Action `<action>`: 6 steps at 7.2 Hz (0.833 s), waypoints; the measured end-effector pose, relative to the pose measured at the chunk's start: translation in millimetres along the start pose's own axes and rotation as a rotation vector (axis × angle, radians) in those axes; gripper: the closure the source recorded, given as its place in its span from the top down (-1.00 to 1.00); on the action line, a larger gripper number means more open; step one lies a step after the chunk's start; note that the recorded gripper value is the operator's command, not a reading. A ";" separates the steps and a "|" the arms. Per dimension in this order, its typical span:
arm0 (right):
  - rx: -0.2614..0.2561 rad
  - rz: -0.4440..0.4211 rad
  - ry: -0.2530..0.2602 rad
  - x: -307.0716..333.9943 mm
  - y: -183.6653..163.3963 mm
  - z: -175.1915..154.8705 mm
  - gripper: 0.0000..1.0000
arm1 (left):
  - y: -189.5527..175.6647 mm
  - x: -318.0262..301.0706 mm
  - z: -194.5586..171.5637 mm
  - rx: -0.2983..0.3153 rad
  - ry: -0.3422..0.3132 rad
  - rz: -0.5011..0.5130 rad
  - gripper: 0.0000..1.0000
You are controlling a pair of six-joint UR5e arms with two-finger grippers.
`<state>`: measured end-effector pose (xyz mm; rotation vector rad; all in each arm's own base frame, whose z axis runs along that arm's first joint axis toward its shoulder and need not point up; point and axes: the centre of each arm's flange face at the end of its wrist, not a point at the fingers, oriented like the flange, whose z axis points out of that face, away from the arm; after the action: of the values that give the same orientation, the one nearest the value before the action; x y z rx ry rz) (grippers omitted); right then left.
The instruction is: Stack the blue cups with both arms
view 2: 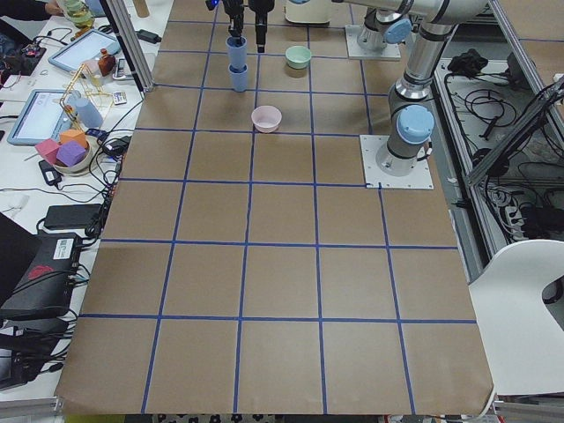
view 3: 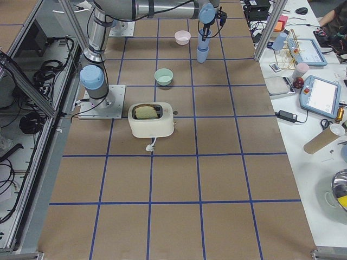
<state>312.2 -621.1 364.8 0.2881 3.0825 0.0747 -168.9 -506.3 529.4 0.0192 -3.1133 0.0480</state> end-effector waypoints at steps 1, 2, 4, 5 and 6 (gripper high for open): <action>0.000 0.003 -0.004 -0.7 -0.2 1.6 -1.00 | 0.0 0.0 0.0 0.000 0.000 0.000 1.00; 0.000 0.003 -0.006 -1.4 -1.0 4.3 -1.00 | 0.0 0.0 0.0 0.000 0.000 0.000 1.00; 0.003 -0.001 -0.006 -3.1 -5.4 13.2 -0.19 | 0.1 -0.1 0.5 -0.001 0.000 0.000 1.00; 0.004 0.000 -0.006 -2.9 -7.4 16.3 0.38 | 0.0 -0.4 0.6 -0.001 0.000 -0.001 1.00; 0.002 0.005 -0.007 -1.4 -9.7 18.3 0.64 | -0.1 -0.7 0.7 -0.001 0.000 -0.002 1.00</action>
<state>312.7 -630.0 346.1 0.2950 3.0755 0.0700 -168.3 -506.5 528.7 0.0222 -3.1134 0.0457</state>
